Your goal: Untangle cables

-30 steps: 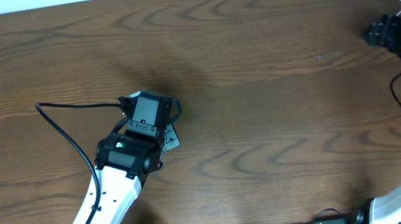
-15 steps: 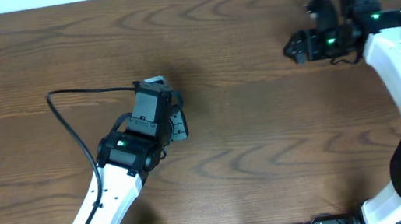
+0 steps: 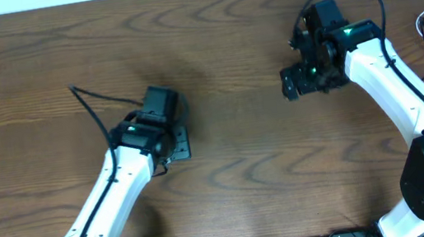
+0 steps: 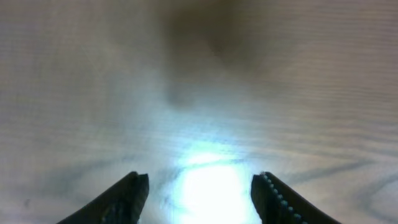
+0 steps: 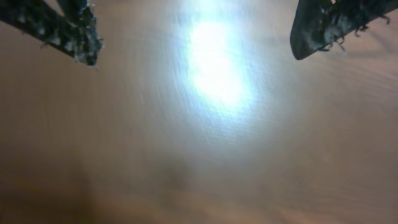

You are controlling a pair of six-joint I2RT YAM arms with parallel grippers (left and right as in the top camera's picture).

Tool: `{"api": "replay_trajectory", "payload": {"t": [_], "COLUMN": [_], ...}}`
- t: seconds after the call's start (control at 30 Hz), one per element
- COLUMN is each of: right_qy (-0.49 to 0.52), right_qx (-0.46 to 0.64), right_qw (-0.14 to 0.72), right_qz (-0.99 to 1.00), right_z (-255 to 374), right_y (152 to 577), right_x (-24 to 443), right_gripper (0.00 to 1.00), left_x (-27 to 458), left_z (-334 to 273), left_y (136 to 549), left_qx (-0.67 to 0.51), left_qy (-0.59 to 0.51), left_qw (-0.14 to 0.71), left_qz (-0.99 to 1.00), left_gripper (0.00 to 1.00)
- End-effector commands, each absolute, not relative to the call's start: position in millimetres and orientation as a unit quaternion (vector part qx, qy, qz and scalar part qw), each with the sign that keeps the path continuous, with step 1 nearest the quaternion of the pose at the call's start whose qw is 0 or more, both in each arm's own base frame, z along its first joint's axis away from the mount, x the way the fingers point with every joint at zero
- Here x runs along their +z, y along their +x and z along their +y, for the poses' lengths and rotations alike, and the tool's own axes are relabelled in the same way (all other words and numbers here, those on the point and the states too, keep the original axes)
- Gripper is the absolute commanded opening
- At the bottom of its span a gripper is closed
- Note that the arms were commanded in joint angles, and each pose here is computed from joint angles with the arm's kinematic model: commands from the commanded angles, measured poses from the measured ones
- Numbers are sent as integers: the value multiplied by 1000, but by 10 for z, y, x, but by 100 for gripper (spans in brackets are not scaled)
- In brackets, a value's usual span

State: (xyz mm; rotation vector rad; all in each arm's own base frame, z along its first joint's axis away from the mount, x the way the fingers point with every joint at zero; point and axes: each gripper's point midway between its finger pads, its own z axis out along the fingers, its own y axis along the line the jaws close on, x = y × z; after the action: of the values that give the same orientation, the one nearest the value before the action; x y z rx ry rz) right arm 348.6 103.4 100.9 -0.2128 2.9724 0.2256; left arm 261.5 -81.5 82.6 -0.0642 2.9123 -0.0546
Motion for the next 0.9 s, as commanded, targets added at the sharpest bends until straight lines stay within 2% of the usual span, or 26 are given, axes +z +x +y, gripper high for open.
{"api": "replay_trajectory", "payload": {"t": [0.0,0.03,0.17,0.27,0.4,0.53,0.57,0.77,0.87], "right_qy": [-36,-35,-32,-28,-30,-27,-27,-31,-33], "right_qx": [54,54,47,49,65,76,80,114,121], "right_qw": [27,2,-33,-27,8,65,85,259,324], "right_qz": [998,998,998,998,997,995,993,959,938], "right_z": [930,918,871,859,849,825,823,822,795], "right_y": [3272,3148,2945,2860,2696,2601,2594,2627,2604], "right_x": [938,928,876,820,761,818,853,1335,1603], "right_gripper": [96,98,99,99,99,99,99,99,99], "left_x": [829,814,846,889,988,1179,1230,1730,1902], "left_z": [-679,-638,-677,-668,-648,-605,-604,-581,-571], "left_y": [2488,2358,2156,2099,2038,1981,1974,1869,1813], "left_qx": [-39,-50,-72,-75,-84,-93,-97,-128,-138], "left_qy": [-73,-80,-19,-18,-14,-10,-9,-3,0], "left_qw": [72,40,5,15,70,152,171,318,363], "left_qz": [994,995,997,997,994,984,980,940,921], "left_gripper": [69,70,73,84,86,87,98,98,98]}}
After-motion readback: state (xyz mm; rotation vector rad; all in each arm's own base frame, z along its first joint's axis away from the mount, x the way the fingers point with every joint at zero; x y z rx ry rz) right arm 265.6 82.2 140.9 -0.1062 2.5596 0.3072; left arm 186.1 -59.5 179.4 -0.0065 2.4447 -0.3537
